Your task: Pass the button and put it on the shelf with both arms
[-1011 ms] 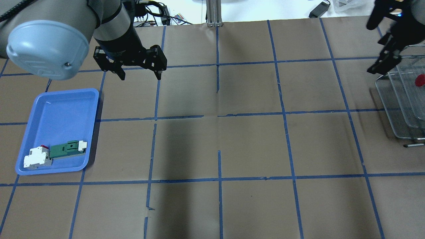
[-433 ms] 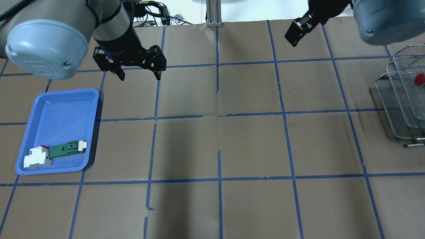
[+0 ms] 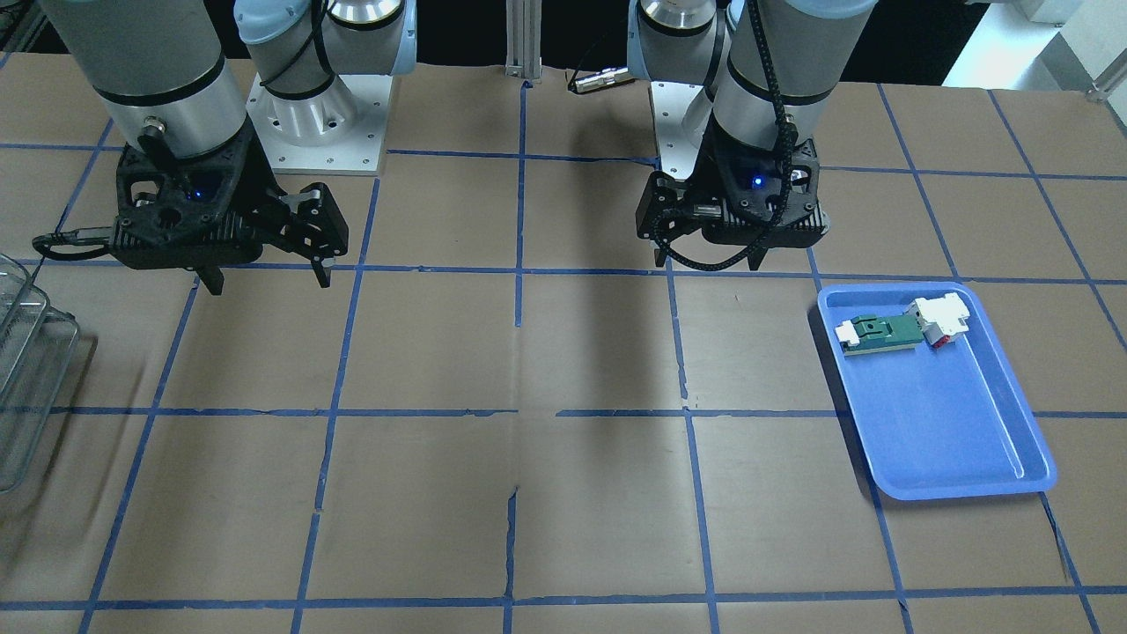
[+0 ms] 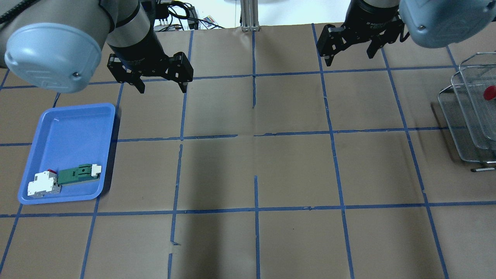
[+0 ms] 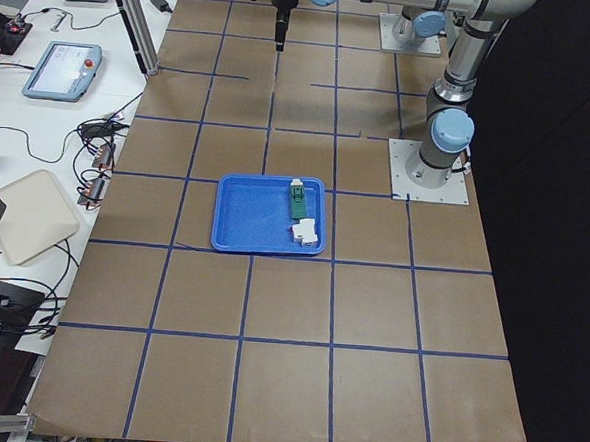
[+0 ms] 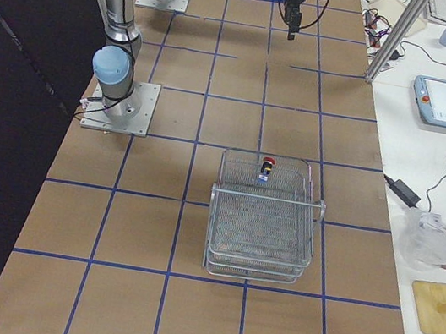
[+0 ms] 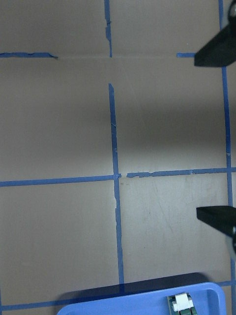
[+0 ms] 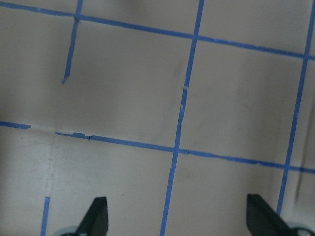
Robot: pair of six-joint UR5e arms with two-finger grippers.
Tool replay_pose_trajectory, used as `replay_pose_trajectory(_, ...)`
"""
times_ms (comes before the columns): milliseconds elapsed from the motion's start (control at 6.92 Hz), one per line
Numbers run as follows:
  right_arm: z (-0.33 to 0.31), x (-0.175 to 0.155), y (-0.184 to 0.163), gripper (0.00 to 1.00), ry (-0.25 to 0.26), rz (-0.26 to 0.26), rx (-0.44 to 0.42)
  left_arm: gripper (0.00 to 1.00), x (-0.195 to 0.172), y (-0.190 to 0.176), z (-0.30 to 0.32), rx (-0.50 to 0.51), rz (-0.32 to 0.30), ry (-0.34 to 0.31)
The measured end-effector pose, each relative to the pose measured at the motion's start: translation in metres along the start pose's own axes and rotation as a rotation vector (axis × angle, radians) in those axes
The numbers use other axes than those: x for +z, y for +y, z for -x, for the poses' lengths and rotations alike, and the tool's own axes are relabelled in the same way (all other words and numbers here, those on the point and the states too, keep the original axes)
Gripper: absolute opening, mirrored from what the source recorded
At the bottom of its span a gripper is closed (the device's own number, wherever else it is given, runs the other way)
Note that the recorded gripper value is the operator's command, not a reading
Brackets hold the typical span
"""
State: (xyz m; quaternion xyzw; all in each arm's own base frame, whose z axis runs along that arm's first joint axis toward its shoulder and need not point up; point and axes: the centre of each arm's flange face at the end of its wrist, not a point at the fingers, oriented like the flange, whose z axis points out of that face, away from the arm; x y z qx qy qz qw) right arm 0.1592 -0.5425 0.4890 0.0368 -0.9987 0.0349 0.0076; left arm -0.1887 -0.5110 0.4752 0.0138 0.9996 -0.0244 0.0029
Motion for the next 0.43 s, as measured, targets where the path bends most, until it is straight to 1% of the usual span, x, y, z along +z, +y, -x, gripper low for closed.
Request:
replay_pose_trajectory(144, -0.010, 0.003, 0.002, 1.00, 0.002, 0.028, 0.071, 1.00, -0.001, 0.000, 0.003, -0.006, -0.001, 0.000)
replay_pose_trajectory(289, -0.025, 0.006, 0.002, 1.00, 0.000, 0.047, 0.119, 1.00, -0.002, 0.000, 0.004, -0.009, -0.002, 0.000)
replay_pose_trajectory(433, -0.036, 0.005, 0.002, 1.00, -0.003, 0.056, 0.149, 1.00, -0.002, 0.000, 0.004, -0.010, -0.003, 0.000)
